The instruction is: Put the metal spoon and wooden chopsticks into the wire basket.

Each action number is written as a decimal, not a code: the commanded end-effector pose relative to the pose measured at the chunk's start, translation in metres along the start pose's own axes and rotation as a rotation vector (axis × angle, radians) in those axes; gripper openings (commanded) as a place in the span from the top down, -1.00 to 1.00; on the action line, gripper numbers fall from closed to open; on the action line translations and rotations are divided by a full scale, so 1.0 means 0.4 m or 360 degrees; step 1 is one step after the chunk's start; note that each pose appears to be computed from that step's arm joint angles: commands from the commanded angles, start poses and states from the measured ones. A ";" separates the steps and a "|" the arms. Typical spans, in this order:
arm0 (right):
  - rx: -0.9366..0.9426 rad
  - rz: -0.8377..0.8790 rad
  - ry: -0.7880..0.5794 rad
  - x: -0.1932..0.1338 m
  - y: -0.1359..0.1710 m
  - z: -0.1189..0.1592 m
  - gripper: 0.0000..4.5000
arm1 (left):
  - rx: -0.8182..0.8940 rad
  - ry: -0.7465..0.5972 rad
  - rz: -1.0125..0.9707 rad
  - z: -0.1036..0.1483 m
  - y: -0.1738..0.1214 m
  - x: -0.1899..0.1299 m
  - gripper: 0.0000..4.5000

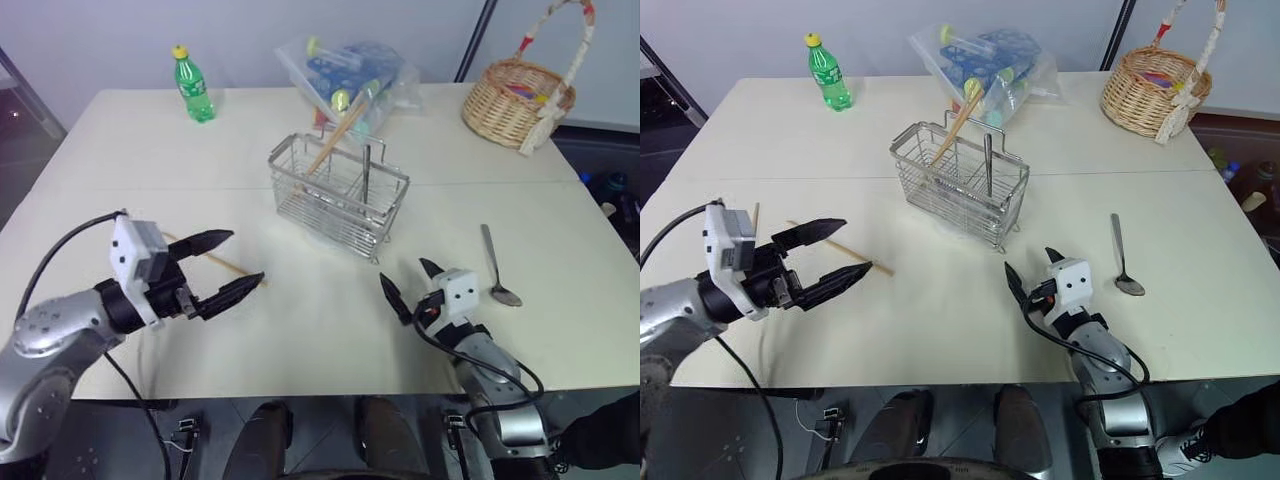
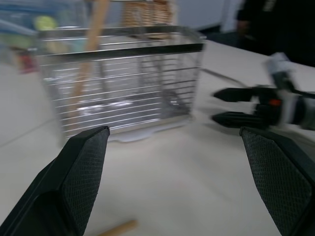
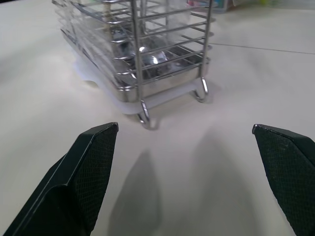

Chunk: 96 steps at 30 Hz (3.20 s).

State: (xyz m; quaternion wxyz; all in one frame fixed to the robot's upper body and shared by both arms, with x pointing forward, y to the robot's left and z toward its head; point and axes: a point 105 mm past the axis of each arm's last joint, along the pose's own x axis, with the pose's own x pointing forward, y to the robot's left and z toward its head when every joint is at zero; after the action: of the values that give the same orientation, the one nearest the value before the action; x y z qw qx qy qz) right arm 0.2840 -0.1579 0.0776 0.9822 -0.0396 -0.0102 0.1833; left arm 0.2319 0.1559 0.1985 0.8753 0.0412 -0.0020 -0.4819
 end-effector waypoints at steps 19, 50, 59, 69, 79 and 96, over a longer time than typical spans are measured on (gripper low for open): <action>0.0108 -0.0550 0.0129 -0.069 -0.319 0.165 -1.00 | -0.0194 -0.0072 -0.0497 -0.002 -0.060 0.046 -0.98; 0.0101 -0.0249 0.0931 -0.059 -0.357 0.054 -1.00 | -0.0042 -0.0229 -0.0310 0.010 -0.051 0.080 -0.98; 0.0176 -0.0389 0.0961 -0.077 -0.396 0.033 -1.00 | -0.0044 -0.0254 -0.0269 0.012 -0.061 0.089 -0.98; 0.0309 -0.0354 0.1042 -0.070 -0.364 -0.014 -1.00 | -0.0037 -0.0268 -0.0229 0.021 -0.062 0.094 -0.98; 0.0179 -0.0287 0.1076 -0.060 -0.339 -0.025 -0.20 | -0.0041 -0.0272 -0.0182 0.023 -0.062 0.091 -1.00; 0.0224 -0.0346 0.1075 -0.058 -0.328 -0.025 0.98 | -0.0024 -0.0196 -0.0299 0.016 -0.064 0.081 -1.00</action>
State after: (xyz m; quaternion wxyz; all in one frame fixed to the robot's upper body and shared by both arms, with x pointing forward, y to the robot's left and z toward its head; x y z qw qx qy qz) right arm 0.3182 -0.2916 0.0986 0.9561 -0.0428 0.2842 0.0567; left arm 0.2295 0.1133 0.1956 0.8294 -0.0021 -0.0362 -0.5575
